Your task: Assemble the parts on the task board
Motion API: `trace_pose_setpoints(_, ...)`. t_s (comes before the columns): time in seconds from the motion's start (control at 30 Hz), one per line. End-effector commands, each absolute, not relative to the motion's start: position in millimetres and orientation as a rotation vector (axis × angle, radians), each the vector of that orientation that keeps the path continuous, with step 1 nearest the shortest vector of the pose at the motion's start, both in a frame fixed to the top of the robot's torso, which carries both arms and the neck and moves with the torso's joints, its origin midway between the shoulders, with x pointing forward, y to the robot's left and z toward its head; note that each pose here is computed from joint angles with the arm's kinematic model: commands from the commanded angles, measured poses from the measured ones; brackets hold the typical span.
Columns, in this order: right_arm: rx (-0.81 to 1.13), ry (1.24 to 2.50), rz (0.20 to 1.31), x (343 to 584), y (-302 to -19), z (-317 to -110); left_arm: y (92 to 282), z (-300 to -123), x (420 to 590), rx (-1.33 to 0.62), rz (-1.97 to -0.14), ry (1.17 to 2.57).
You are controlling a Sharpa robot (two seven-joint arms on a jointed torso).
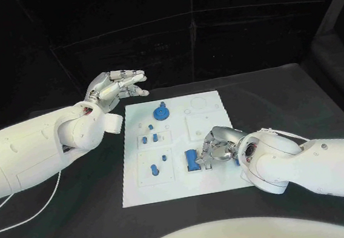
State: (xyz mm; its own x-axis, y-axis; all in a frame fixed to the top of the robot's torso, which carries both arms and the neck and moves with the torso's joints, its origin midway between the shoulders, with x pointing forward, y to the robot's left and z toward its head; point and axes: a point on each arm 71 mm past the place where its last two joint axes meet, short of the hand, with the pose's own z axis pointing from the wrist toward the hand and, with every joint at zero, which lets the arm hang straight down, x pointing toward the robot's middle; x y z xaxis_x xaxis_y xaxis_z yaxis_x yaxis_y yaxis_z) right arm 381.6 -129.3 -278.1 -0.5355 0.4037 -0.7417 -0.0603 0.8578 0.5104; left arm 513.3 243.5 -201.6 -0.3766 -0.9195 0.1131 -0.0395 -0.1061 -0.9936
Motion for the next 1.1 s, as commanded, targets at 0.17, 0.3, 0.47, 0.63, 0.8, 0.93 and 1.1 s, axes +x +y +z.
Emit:
trace_pose_setpoints(0.17, 0.312, 2.014, 0.66, 380, -136, -273, 243.5, -200.0, 513.2, -1.095, -1.585, 1.445)
trace_pose_setpoints(0.3, 0.346, 1.987, 0.683, 376, -149, -268, 244.5, -200.0, 513.2, -1.096, -1.583, 1.445)
trace_pose_setpoints(0.47, 0.342, 1.987, 0.619, 375, -179, -261, 245.2, -200.1, 513.2, -1.096, -1.581, 1.445)
trace_pose_setpoints(0.63, 0.326, 1.994, 0.507, 378, -210, -261, 245.3, -200.2, 513.2, -1.096, -1.581, 1.445)
trace_pose_setpoints(0.8, 0.303, 1.994, 0.421, 381, -229, -263, 245.3, -200.3, 513.3, -1.096, -1.582, 1.445)
trace_pose_setpoints(0.93, 0.278, 1.99, 0.384, 383, -233, -264, 245.3, -200.6, 513.1, -1.097, -1.583, 1.447)
trace_pose_setpoints(1.1, 0.26, 2.007, 0.359, 384, -234, -267, 245.0, -200.9, 513.0, -1.096, -1.584, 1.45)
